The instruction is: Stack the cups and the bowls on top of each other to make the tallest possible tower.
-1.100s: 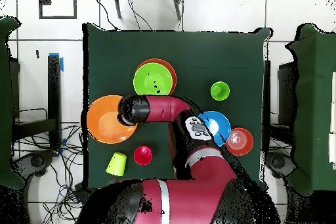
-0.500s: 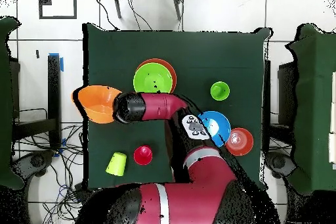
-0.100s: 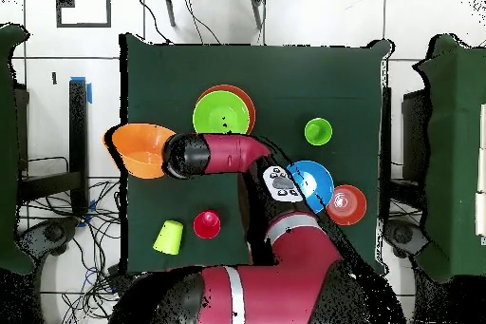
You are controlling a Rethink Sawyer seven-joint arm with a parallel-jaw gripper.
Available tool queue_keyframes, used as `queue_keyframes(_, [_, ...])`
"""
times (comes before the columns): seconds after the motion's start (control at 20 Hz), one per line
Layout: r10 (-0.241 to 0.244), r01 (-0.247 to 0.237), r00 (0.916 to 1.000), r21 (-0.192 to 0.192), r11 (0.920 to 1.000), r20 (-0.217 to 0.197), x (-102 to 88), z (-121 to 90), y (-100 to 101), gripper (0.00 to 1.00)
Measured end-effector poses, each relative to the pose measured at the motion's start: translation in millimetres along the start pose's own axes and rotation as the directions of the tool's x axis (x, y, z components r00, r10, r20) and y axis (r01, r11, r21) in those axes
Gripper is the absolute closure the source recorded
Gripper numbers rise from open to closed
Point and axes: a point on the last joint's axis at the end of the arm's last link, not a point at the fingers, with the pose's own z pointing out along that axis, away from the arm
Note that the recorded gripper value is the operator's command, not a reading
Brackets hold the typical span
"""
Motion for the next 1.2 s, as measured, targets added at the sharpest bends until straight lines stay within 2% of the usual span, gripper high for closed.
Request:
queue_keyframes(0.25, [-0.01, 0.01, 0.9999, 0.007, 0.9999, -0.011, 0.3, -14, 5, 1.0])
queue_keyframes(0.5, [-0.019, 0.018, 0.9996, -0.029, 0.9994, -0.022, -2.7, -59, 16, 1.0])
queue_keyframes(0.65, [-0.013, 0.011, 0.9995, -0.062, 0.998, -0.029, -6.9, -89, 14, 1.0])
queue_keyframes(0.75, [-0.008, 0.007, 0.9998, -0.091, 0.9958, -0.016, -12.8, -112, 10, 1.0])
queue_keyframes(0.9, [-0.003, 0.007, 0.9996, -0.13, 0.9915, 0.028, -23.9, -140, 2, 1.0])
queue_keyframes(0.95, [-0.005, 0.019, 0.9963, -0.158, 0.9872, 0.086, -33.7, -159, -4, 1.0])
queue_keyframes(1.1, [-0.01, 0.039, 0.9884, -0.187, 0.9816, 0.151, -42.4, -175, -6, 1.0])
queue_keyframes(1.15, [-0.014, 0.055, 0.9812, -0.205, 0.9772, 0.192, -47.1, -182, -6, 1.0])
queue_keyframes(1.2, [-0.017, 0.064, 0.9769, -0.214, 0.9748, 0.213, -49.2, -186, -6, 1.0])
